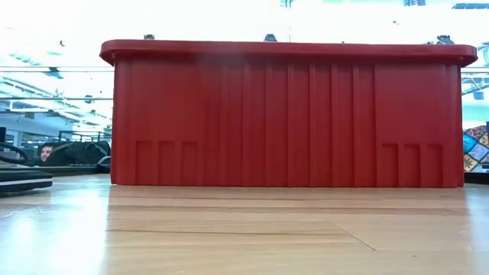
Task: Pick and place slides into bin
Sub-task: Put the black slide into the red bin
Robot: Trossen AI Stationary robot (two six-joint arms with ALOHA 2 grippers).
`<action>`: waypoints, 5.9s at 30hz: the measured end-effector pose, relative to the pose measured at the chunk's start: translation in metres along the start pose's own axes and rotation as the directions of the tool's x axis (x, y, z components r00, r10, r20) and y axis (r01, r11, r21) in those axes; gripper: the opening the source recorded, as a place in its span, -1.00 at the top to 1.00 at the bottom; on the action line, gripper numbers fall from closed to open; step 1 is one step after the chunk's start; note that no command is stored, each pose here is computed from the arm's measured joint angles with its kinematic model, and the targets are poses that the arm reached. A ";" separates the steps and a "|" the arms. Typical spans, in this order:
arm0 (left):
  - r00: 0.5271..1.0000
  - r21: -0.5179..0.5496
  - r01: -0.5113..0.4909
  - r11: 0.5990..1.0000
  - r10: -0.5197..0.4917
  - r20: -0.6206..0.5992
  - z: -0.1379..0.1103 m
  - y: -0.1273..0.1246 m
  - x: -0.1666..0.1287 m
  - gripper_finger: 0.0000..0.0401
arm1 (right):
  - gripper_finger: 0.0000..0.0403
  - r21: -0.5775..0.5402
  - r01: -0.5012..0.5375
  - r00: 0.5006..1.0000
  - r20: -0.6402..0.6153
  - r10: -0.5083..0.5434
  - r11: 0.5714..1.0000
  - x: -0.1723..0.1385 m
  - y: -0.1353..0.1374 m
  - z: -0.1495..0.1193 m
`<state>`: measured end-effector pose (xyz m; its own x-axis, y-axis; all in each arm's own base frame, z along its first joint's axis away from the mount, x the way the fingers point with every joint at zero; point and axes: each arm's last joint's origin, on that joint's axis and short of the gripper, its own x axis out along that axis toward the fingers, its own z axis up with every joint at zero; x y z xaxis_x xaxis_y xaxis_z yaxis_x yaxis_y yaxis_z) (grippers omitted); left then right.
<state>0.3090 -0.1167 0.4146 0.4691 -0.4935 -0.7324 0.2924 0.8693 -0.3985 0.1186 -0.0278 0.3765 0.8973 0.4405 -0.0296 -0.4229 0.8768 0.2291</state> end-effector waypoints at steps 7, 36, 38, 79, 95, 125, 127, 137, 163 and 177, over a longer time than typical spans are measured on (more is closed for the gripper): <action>0.934 0.087 -0.273 0.958 0.242 0.265 0.027 0.025 -0.072 0.99 | 1.00 0.069 0.012 0.999 -0.047 -0.008 0.998 0.007 -0.010 -0.005; 0.961 0.249 -0.213 0.945 0.155 0.231 0.034 0.305 -0.058 1.00 | 1.00 -0.070 0.529 0.848 0.012 -0.530 0.846 -0.025 0.006 -0.017; 0.952 0.248 -0.228 0.942 0.162 0.258 0.038 0.314 -0.051 1.00 | 1.00 -0.064 0.555 0.831 0.000 -0.556 0.830 -0.025 0.005 -0.019; 0.610 -0.075 -0.270 0.960 0.231 0.758 0.102 0.284 -0.118 0.99 | 0.03 0.138 0.793 0.547 0.268 -0.793 0.593 0.034 -0.079 0.011; 0.623 -0.040 -0.262 0.964 0.201 0.756 0.100 0.287 -0.120 1.00 | 0.28 0.108 0.837 0.485 0.308 -0.819 0.536 0.022 -0.065 0.020; 0.621 -0.004 -0.243 0.970 0.159 0.767 0.100 0.281 -0.128 1.00 | 0.38 -0.157 0.869 0.495 0.302 -0.815 0.469 0.044 -0.086 0.054; 0.625 -0.002 -0.237 0.971 0.154 0.765 0.099 0.281 -0.128 1.00 | 0.46 -0.142 0.868 0.495 0.309 -0.812 0.475 0.045 -0.087 0.054; 0.646 -0.005 -0.221 0.975 0.150 0.748 0.098 0.282 -0.126 0.99 | 0.96 -0.077 0.842 0.531 0.289 -0.796 0.534 0.043 -0.090 0.053; 0.648 -0.093 -0.224 0.970 0.220 0.730 0.094 0.286 -0.126 0.28 | 1.00 0.007 0.903 0.396 0.376 -0.838 0.430 0.022 -0.073 0.064; 0.610 -0.042 -0.423 0.905 0.319 0.726 0.098 0.281 -0.119 0.94 | 1.00 -0.004 0.871 0.453 0.392 -0.801 0.490 0.023 -0.072 0.066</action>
<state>0.4172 0.1839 0.4441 0.9839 -0.0438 -0.1731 0.0313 0.9967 -0.0742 0.1784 -0.0932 0.4234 0.7945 -0.5784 0.1850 0.5740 0.8147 0.0823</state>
